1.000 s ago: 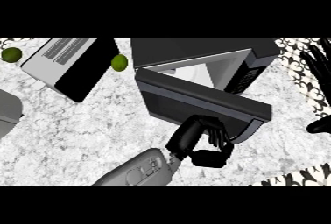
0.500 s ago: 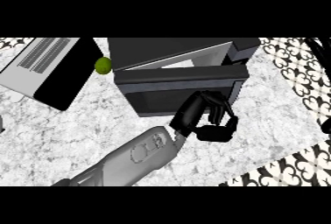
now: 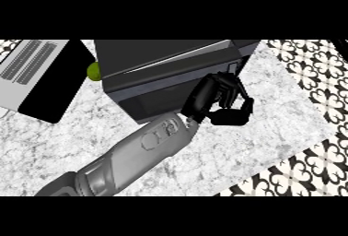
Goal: Pick up the milk, place it into the microwave and close the microwave
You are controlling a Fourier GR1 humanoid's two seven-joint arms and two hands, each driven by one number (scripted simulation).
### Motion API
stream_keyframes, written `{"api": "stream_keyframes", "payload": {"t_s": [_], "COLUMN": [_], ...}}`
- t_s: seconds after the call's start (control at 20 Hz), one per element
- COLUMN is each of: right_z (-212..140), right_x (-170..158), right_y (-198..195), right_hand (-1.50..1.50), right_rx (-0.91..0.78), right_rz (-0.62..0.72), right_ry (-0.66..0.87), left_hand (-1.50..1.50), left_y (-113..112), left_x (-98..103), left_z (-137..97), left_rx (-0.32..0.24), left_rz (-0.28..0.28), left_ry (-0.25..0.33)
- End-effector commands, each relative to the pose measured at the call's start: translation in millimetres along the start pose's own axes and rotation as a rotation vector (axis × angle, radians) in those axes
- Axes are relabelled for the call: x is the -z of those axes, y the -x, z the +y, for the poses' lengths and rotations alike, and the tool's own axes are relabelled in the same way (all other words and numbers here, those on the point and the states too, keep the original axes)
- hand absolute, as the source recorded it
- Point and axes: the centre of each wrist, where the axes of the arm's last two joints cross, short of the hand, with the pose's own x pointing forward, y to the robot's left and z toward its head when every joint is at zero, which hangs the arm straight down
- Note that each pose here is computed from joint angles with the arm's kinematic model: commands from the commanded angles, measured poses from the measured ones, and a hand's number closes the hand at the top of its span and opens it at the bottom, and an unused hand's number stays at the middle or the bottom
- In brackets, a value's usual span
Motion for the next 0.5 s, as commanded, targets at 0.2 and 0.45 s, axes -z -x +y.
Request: {"api": "stream_keyframes", "payload": {"t_s": [0.2, 0.45], "right_z": [-6, -8], "right_x": [14, 23], "right_y": [-17, -26], "right_hand": [-1.50, -1.50], "right_rx": [0.002, -0.006], "right_rz": [-0.030, -0.037], "right_ry": [-0.066, -0.081], "left_hand": [1.50, 1.50], "left_y": [-16, -18], "left_x": [26, 32], "left_z": [11, 14], "left_rx": [0.009, 0.008], "left_rz": [-0.024, -0.024], "left_ry": [-0.051, -0.079]}}
